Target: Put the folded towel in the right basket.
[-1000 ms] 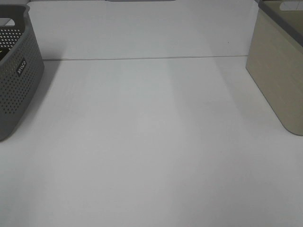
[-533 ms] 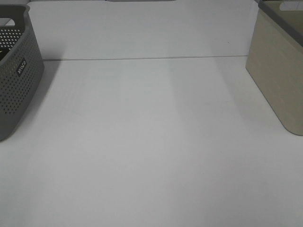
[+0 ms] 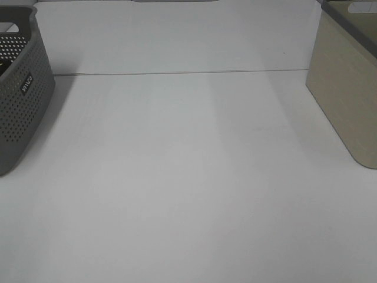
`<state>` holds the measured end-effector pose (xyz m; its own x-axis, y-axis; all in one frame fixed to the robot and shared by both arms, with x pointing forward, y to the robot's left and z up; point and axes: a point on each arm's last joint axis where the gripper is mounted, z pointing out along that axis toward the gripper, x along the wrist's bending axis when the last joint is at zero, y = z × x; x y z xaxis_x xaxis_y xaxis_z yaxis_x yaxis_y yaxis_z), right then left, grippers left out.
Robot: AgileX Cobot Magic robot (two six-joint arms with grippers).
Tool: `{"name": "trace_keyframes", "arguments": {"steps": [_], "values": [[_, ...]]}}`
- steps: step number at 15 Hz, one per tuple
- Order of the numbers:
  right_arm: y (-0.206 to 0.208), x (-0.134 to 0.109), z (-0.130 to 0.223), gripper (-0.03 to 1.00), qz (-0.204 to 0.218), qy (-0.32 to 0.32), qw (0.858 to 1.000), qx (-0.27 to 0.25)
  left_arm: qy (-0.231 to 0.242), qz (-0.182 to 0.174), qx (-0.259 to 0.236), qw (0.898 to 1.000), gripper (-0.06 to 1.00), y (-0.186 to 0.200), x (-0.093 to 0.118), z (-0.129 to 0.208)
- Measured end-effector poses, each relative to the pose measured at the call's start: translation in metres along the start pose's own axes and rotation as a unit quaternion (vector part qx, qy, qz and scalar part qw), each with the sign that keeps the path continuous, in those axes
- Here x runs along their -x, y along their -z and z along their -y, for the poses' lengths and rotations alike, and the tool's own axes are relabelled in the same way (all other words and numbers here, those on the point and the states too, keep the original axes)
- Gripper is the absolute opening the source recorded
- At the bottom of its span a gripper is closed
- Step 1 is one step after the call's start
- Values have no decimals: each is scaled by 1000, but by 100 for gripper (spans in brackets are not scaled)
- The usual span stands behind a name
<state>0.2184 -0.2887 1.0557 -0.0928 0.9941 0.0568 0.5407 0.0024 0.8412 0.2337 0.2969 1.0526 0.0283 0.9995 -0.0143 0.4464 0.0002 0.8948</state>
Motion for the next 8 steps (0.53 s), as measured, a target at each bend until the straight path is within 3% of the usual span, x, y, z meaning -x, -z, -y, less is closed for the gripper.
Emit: {"name": "trace_keyframes", "arguments": {"steps": [3, 8], "values": [[-4, 1, -5, 62, 4, 11, 999, 36, 0, 0, 0, 1000, 97, 0, 0, 0], [-11, 3, -6, 62, 13, 15, 998, 52, 0, 0, 0, 1000, 97, 0, 0, 0]]}}
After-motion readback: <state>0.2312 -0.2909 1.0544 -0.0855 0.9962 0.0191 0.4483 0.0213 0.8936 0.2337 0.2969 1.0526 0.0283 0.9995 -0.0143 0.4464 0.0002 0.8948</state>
